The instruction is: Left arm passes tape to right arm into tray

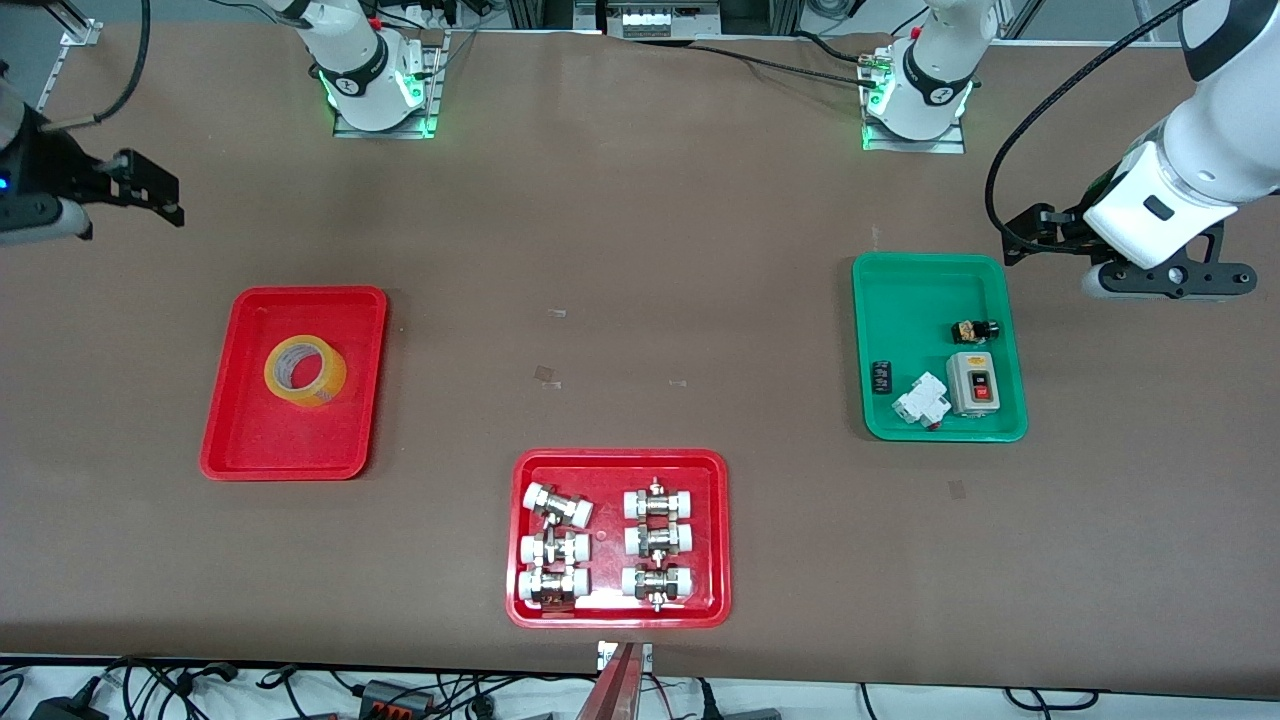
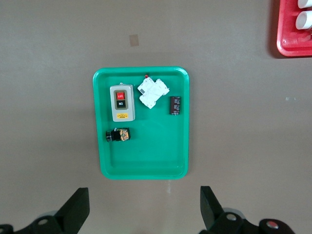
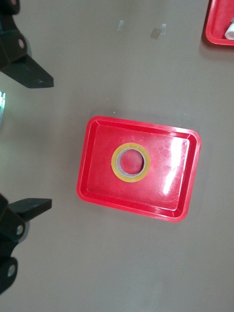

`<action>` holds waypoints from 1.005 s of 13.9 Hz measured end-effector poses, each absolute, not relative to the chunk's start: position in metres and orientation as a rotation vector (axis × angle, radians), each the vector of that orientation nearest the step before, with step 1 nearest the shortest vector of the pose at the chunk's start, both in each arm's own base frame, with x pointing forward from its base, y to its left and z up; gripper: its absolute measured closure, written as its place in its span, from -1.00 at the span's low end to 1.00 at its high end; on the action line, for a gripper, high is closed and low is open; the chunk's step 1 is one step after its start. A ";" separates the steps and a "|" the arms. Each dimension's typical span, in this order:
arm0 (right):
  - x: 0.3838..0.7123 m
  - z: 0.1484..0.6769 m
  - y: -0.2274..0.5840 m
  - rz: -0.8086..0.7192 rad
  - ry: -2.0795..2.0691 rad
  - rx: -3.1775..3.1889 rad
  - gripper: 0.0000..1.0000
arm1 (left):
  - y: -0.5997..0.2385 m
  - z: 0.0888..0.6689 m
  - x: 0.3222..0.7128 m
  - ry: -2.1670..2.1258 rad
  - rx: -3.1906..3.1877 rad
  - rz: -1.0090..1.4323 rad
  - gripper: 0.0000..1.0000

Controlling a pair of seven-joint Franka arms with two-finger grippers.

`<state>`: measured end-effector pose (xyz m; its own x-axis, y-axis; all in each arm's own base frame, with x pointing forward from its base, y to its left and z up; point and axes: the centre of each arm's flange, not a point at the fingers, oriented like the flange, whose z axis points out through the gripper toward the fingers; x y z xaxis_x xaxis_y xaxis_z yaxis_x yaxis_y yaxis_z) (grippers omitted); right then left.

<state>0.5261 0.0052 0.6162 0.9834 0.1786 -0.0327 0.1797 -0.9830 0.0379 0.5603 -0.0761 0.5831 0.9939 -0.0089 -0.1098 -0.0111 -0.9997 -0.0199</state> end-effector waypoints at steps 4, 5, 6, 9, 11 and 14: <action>0.521 0.627 0.006 -0.012 -0.045 3.099 -1.00 | -0.076 0.583 0.560 0.021 -3.116 0.172 -1.00; 0.523 0.625 0.006 -0.016 -0.132 3.099 -1.00 | -0.076 0.583 0.560 0.022 -3.117 0.172 -1.00; 0.524 0.623 0.008 -0.018 -0.178 3.104 -1.00 | -0.076 0.583 0.560 0.022 -3.117 0.172 -1.00; 0.530 0.631 0.013 0.008 -0.207 3.118 -1.00 | -0.076 0.583 0.560 0.022 -3.117 0.172 -1.00; 0.534 0.632 0.016 0.014 -0.201 3.120 -1.00 | -0.076 0.583 0.560 0.023 -3.117 0.172 -1.00; 0.533 0.630 0.017 -0.017 -0.195 3.119 -1.00 | -0.076 0.583 0.560 0.021 -3.117 0.172 -1.00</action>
